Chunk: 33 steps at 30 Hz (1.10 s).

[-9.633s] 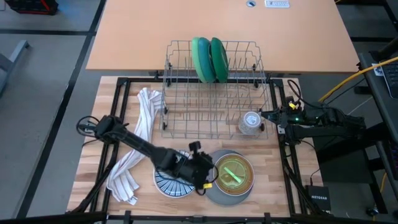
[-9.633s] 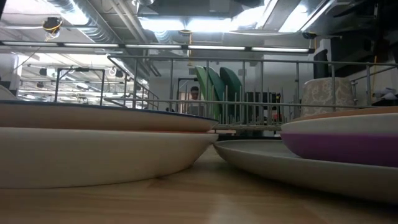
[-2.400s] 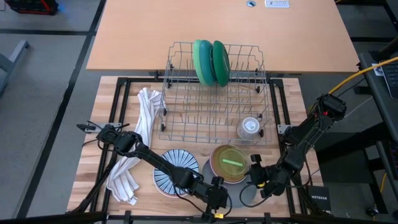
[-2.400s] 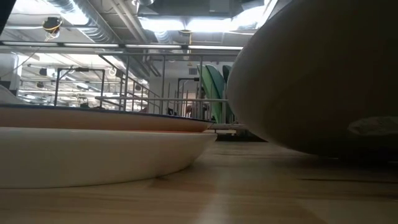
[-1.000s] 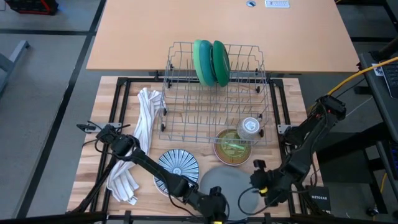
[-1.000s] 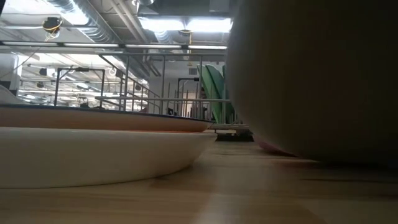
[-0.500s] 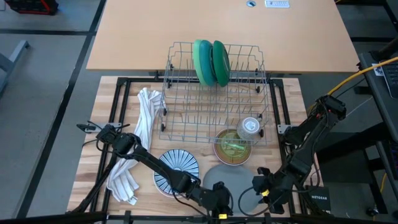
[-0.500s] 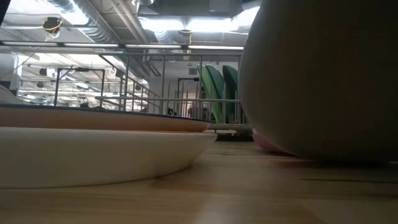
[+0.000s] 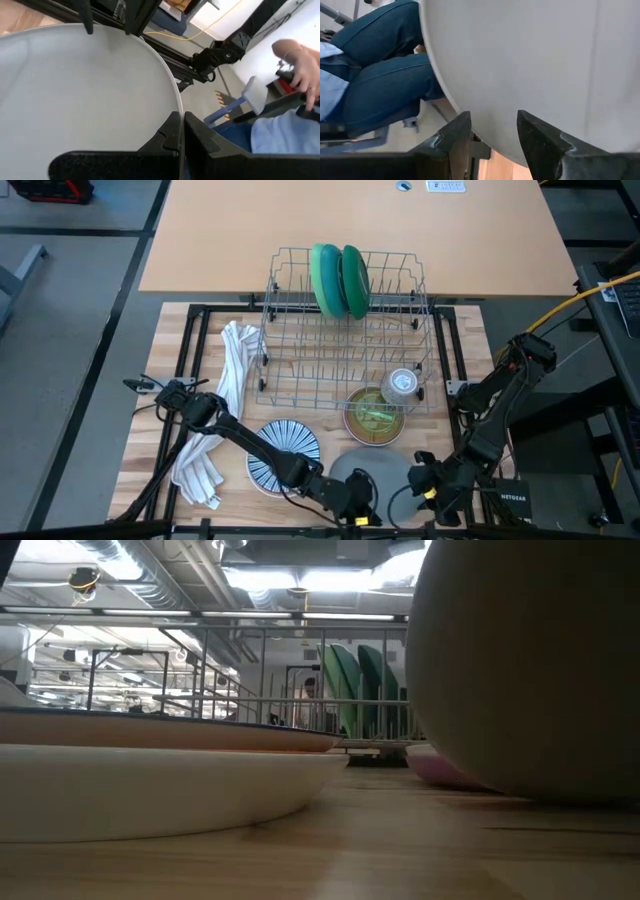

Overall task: Sort dishes
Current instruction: Put the gray plate into the dish rack

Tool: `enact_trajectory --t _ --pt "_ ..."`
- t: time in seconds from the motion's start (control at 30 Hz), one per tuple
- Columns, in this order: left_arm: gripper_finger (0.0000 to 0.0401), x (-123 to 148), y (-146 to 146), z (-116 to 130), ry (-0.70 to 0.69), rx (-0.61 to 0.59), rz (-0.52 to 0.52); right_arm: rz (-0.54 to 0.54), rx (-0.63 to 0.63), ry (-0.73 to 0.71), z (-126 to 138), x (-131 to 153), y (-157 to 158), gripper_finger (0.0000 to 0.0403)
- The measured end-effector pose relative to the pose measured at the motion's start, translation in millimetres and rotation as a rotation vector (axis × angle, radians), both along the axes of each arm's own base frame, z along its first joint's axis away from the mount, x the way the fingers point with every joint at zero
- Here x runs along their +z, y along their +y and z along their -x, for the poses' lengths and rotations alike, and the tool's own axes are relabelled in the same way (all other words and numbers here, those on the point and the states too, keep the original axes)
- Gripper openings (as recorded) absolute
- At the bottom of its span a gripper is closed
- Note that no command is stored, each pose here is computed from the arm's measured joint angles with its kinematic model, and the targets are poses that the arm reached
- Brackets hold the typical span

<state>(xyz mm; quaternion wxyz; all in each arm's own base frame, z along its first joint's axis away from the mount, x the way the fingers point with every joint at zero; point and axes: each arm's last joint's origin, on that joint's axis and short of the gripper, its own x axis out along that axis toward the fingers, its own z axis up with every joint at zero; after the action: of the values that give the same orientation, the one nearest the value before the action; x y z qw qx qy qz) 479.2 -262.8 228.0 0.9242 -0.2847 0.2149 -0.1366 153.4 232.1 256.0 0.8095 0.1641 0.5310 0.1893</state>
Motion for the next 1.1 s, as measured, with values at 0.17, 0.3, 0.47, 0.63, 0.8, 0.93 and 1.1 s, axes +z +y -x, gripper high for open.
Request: enact_trajectory --t 0.17,0.3,0.47,0.63,0.8,0.93,1.1 --pt "0.0000 0.0 6.3 -3.4 0.010 0.031 0.027 0.006 0.013 -0.075 10.7 2.2 9.7 0.0165" --pt "0.0000 0.1 6.5 -3.6 0.010 0.029 0.027 0.021 0.011 -0.116 17.1 2.8 13.8 0.0165" --pt "0.0000 2.8 6.1 -4.3 -0.009 0.040 0.060 0.058 -0.037 -0.182 17.7 3.3 13.8 0.0165" --pt "0.0000 9.1 5.8 -6.0 -0.062 0.048 0.107 0.095 -0.077 -0.223 15.0 0.0 14.9 0.0165" --pt "0.0000 11.3 7.2 -7.4 -0.082 0.062 0.134 0.116 -0.086 -0.228 13.4 -4.1 16.9 0.0165" --pt "0.0000 10.7 7.6 -7.5 -0.084 0.057 0.114 0.115 -0.086 -0.229 13.3 -4.3 17.1 0.0151" --pt "0.0002 10.6 8.2 -7.8 -0.105 0.044 0.060 0.124 -0.079 -0.239 13.3 -4.2 17.0 0.0088"
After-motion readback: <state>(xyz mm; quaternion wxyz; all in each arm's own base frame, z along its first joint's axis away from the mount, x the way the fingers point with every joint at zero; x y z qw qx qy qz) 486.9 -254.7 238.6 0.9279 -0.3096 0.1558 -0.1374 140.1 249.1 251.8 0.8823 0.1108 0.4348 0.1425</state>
